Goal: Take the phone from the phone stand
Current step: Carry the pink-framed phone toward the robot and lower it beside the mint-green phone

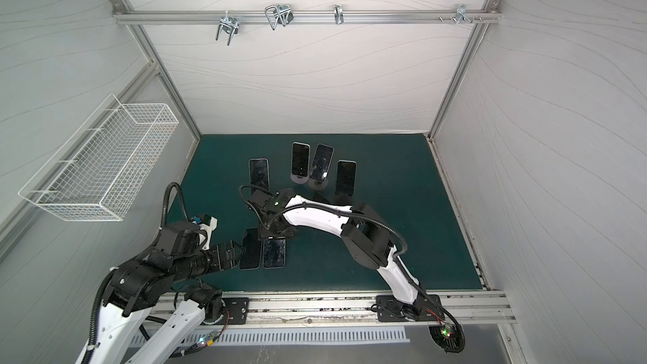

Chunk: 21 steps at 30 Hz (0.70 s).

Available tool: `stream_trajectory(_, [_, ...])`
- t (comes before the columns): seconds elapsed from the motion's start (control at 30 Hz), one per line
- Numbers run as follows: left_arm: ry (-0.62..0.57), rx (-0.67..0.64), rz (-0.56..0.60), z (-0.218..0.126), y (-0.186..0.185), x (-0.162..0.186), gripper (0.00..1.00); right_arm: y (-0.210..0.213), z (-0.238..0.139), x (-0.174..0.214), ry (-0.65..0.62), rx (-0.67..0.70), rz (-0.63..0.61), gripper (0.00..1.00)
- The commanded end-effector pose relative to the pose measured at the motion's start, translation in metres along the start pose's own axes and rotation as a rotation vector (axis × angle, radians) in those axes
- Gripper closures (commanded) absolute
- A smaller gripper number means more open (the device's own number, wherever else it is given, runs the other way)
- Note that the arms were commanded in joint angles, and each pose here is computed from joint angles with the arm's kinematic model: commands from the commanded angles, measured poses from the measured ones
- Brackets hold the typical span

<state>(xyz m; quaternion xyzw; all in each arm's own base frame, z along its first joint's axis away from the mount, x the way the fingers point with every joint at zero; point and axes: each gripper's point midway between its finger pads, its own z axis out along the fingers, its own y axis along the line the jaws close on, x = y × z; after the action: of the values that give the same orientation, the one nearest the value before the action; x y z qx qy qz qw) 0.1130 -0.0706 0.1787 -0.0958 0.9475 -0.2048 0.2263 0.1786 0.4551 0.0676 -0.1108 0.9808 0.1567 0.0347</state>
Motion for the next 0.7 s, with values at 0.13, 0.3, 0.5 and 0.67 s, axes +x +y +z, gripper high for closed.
stream_trajectory(0.13, [-0.044, 0.017, -0.004, -0.005, -0.003, -0.006, 0.04, -0.014, 0.010, 0.004, 0.065, 0.056, 0.066, 0.53])
stream_trajectory(0.3, [-0.054, 0.011, -0.012, -0.006, -0.001, -0.007, 0.04, -0.012, 0.022, 0.003, 0.114, 0.064, 0.070, 0.53])
stream_trajectory(0.5, [-0.062, 0.016, -0.012, -0.007, -0.001, -0.007, 0.04, -0.010, 0.030, -0.002, 0.113, 0.065, 0.073, 0.52])
stream_trajectory(0.67, [-0.059, 0.015, -0.012, -0.006, -0.001, -0.007, 0.04, -0.013, 0.034, -0.009, 0.104, 0.081, 0.075, 0.50])
